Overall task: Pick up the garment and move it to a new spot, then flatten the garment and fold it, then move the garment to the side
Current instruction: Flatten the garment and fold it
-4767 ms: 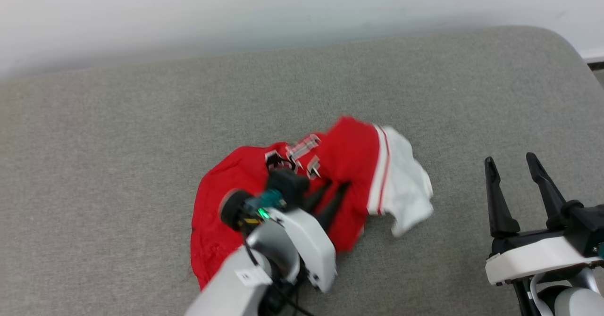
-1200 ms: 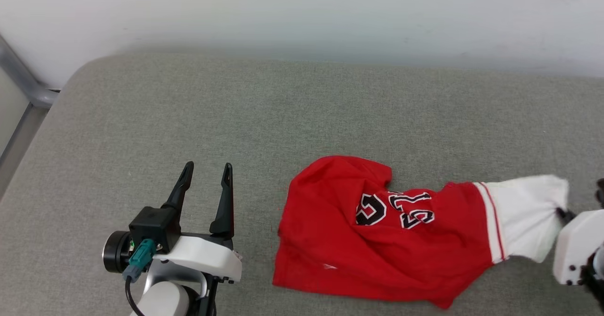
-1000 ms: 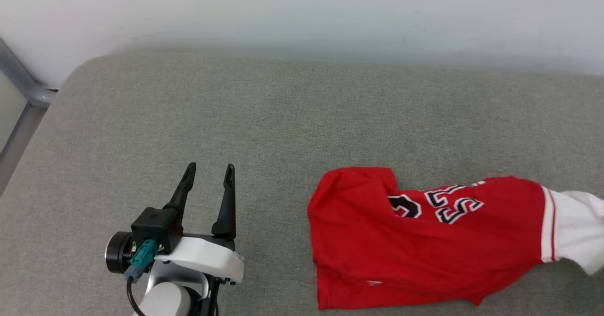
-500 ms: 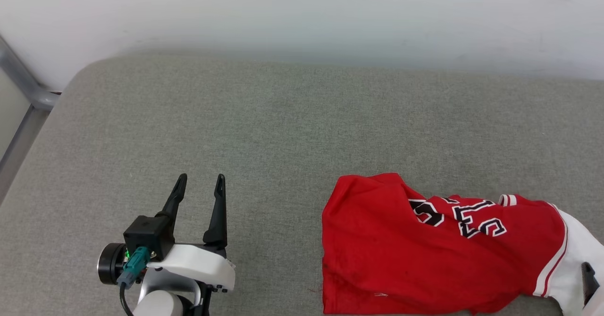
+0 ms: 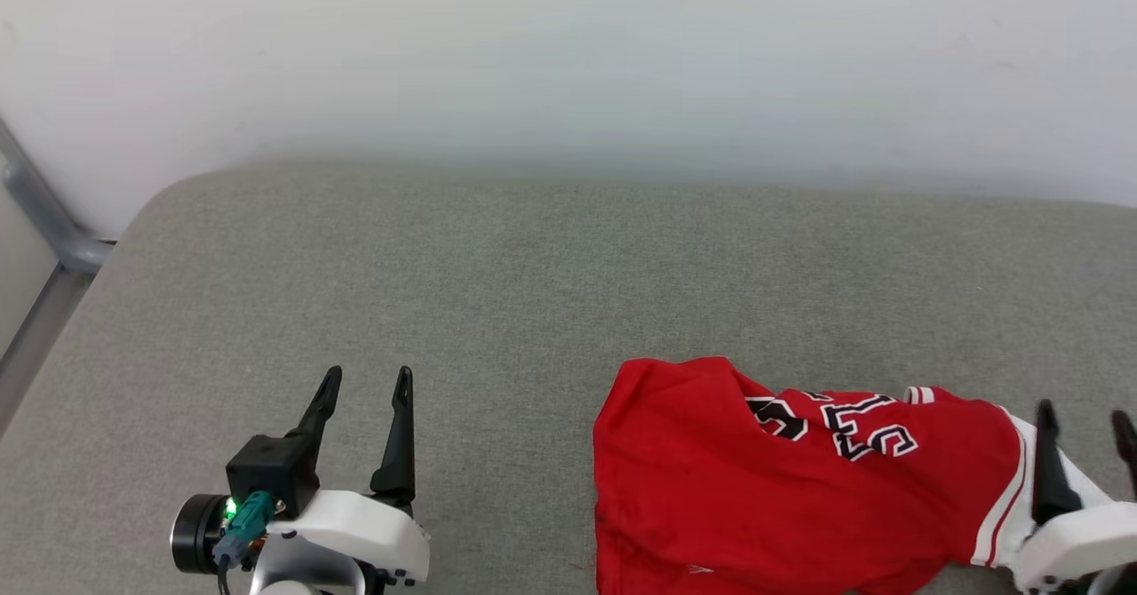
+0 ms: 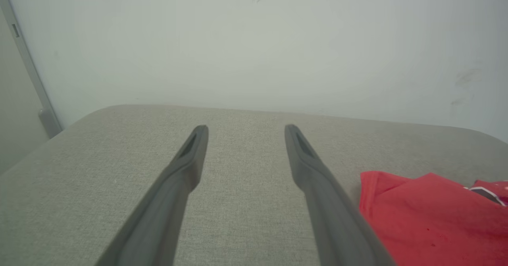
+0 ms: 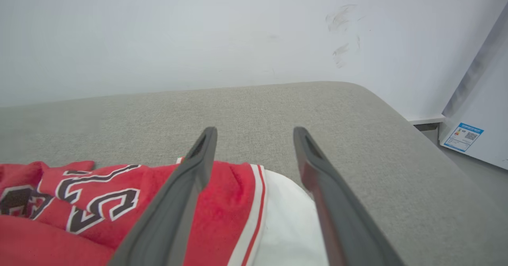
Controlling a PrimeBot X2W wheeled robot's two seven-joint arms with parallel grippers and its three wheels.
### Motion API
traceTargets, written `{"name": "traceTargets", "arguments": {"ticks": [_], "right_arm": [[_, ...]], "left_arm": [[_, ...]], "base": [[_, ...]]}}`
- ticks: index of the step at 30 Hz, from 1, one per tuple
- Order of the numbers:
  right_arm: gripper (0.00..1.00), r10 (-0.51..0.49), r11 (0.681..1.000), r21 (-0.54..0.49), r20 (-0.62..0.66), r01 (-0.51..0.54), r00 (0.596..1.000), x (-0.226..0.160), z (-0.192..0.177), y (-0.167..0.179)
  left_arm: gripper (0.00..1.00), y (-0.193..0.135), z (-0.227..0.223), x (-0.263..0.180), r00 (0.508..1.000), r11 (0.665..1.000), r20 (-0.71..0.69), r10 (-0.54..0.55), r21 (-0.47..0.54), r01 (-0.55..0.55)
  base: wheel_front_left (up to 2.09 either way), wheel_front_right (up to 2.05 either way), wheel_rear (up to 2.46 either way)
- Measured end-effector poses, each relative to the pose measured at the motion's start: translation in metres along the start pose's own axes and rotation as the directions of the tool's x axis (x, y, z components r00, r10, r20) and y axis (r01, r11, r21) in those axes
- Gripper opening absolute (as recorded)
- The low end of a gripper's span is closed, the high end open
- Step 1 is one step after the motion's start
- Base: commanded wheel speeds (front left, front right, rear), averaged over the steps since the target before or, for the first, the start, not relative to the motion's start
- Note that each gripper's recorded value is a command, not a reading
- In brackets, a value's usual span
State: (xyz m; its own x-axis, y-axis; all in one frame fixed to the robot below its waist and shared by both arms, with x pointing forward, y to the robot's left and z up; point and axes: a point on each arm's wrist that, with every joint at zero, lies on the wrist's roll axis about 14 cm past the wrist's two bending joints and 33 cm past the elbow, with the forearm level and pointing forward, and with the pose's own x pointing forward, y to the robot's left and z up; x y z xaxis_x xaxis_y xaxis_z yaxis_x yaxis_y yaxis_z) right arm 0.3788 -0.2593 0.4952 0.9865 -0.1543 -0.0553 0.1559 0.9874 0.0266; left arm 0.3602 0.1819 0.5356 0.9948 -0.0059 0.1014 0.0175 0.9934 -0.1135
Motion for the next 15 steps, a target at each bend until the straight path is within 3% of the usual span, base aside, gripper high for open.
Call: {"name": "traceTargets", "arguments": {"ticks": [8, 15], "right_arm": [[1.0, 0.129, 0.992, -0.009, 0.114, -0.129, 0.985, -0.019, 0.033, 0.043], [1.0, 0.176, 0.982, 0.043, 0.125, -0.182, 0.976, -0.041, 0.042, 0.057]], "left_arm": [[1.0, -0.009, 0.005, 0.0, 1.0, 1.0, 0.004, -0.027, 0.006, 0.027], [1.0, -0.015, 0.007, 0.004, 0.999, 0.998, 0.002, -0.052, 0.019, 0.052]], "base": [[0.0, 0.0, 0.0], [0.0, 0.0, 0.0]]}}
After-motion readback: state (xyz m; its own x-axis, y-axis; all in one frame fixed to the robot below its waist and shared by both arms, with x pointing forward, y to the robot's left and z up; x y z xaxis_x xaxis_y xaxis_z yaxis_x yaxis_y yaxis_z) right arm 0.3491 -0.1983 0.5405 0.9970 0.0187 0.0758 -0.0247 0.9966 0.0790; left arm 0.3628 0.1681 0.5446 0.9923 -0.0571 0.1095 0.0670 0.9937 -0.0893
